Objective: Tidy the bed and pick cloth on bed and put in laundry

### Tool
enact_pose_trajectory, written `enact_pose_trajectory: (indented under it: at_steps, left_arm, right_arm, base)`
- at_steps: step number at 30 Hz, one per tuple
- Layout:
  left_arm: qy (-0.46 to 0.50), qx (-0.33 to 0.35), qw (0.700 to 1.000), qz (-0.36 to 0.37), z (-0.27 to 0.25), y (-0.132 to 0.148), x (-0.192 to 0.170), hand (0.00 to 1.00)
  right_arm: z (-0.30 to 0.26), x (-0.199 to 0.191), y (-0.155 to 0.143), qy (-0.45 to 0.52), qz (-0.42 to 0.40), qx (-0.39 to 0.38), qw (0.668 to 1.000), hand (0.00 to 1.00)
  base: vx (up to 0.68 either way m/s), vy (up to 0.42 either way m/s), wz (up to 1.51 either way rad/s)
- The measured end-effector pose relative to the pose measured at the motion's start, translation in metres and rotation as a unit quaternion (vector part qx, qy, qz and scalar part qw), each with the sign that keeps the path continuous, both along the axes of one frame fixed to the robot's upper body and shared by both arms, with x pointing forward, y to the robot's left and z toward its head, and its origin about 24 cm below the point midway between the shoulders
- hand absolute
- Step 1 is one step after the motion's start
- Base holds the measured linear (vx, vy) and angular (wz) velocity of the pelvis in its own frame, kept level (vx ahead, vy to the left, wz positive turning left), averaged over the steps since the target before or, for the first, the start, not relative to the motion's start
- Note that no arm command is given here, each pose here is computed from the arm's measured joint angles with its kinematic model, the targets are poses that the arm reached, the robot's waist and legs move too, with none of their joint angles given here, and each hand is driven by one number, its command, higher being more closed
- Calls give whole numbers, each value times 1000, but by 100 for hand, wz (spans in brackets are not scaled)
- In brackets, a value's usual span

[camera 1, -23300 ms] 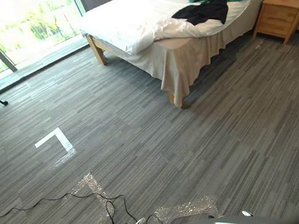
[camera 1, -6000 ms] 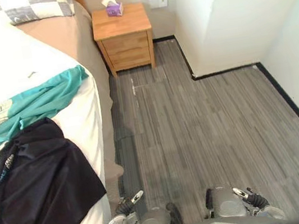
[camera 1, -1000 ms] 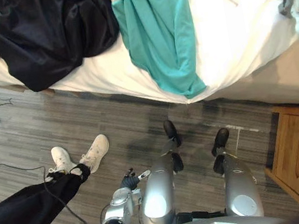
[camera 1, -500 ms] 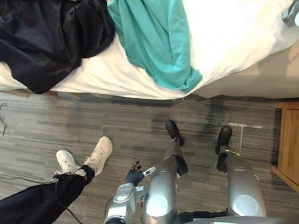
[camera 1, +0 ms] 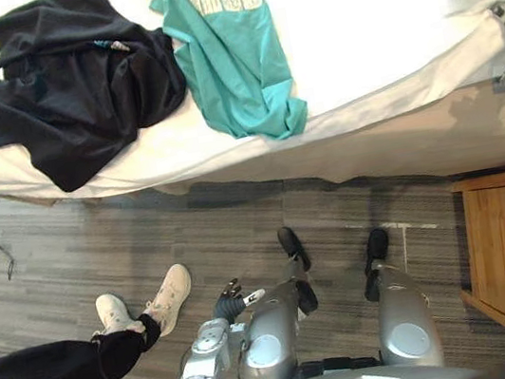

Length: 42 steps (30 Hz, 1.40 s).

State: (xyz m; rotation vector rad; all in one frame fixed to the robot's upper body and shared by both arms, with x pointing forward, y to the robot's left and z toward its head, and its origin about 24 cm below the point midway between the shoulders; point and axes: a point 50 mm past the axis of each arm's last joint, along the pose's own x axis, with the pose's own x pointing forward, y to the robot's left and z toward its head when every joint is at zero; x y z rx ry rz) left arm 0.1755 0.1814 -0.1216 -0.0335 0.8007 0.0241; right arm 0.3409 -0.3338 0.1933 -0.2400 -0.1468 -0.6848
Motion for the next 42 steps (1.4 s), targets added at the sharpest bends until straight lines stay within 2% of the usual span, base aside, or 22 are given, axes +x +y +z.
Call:
enact_pose_trajectory:
  at_steps: [2,3,5,6,8,14,16,18,22,23,25,27,30,32,33,35,37,38,42]
  left_arm:
    - [3,2,1000,5,-2,3,-6,0]
    - [6,3,1000,6,-3,3,-8,0]
    - [11,6,1000,22,-5,9,-17,0]
    - [12,6,1000,24,-6,10,-18,0]
    - [26,6,999,32,-10,11,-27,0]
    - [53,1,998,42,-20,4,-46,0]
    - [60,-1,997,42,-22,2,-50,0]
    - [64,1,997,40,-23,2,-51,0]
    - [68,0,997,40,-24,1,-53,0]
    - [71,0,997,40,-25,1,-54,0]
    - [74,0,996,40,-25,1,-55,0]
    - [77,0,996,40,-26,1,-55,0]
    - [86,0,996,38,-26,1,-57,0]
    - [89,2,995,36,-26,3,-57,0]
    - [89,3,995,36,-26,4,-57,0]
    - [88,5,995,37,-25,5,-56,0]
    - [85,5,996,38,-25,6,-54,0]
    - [81,5,996,39,-24,7,-53,0]
    - [63,6,997,41,-19,10,-43,0]
  right_arm:
    - [-41,-13,4,-22,-9,111,994,0]
    - [-50,-16,5,-23,-12,129,991,0]
    - [-103,-39,18,-8,-48,199,979,0]
    - [-112,-45,20,-3,-57,205,977,0]
    - [-156,-80,26,25,-110,241,964,0]
    - [-213,-148,39,71,-222,273,933,0]
    - [-224,-160,46,92,-247,278,923,0]
    - [-241,-178,56,125,-298,293,900,0]
    - [-247,-186,56,141,-341,295,881,0]
    - [-246,-189,52,137,-357,298,875,100]
    - [-244,-190,47,126,-369,301,870,100]
    - [-236,-185,41,105,-361,301,876,100]
    - [-210,-159,28,54,-292,283,912,100]
    - [-176,-127,18,-10,-201,272,941,100]
    - [-168,-120,16,-24,-185,271,944,100]
    - [-122,-84,7,-102,-98,276,951,100]
    - [-94,-67,4,-147,-52,279,948,100]
    - [-62,-50,3,-203,13,293,934,100]
    - [23,-30,2,-331,144,290,886,100]
  base:
    - [40,2,-27]
    - [58,0,-24]
    - [78,-5,-18]
    - [86,-5,-20]
    - [84,-12,-16]
    - [64,-26,-23]
    - [54,-40,-7]
    - [56,-28,-13]
    - [38,-9,-17]
    - [30,7,5]
    - [45,12,5]
    - [39,17,2]
    - [17,20,0]
    - [0,0,0]
    - [0,0,0]
    - [-4,5,2]
    - [-3,6,2]
    - [-3,11,3]
    - [-31,17,11]
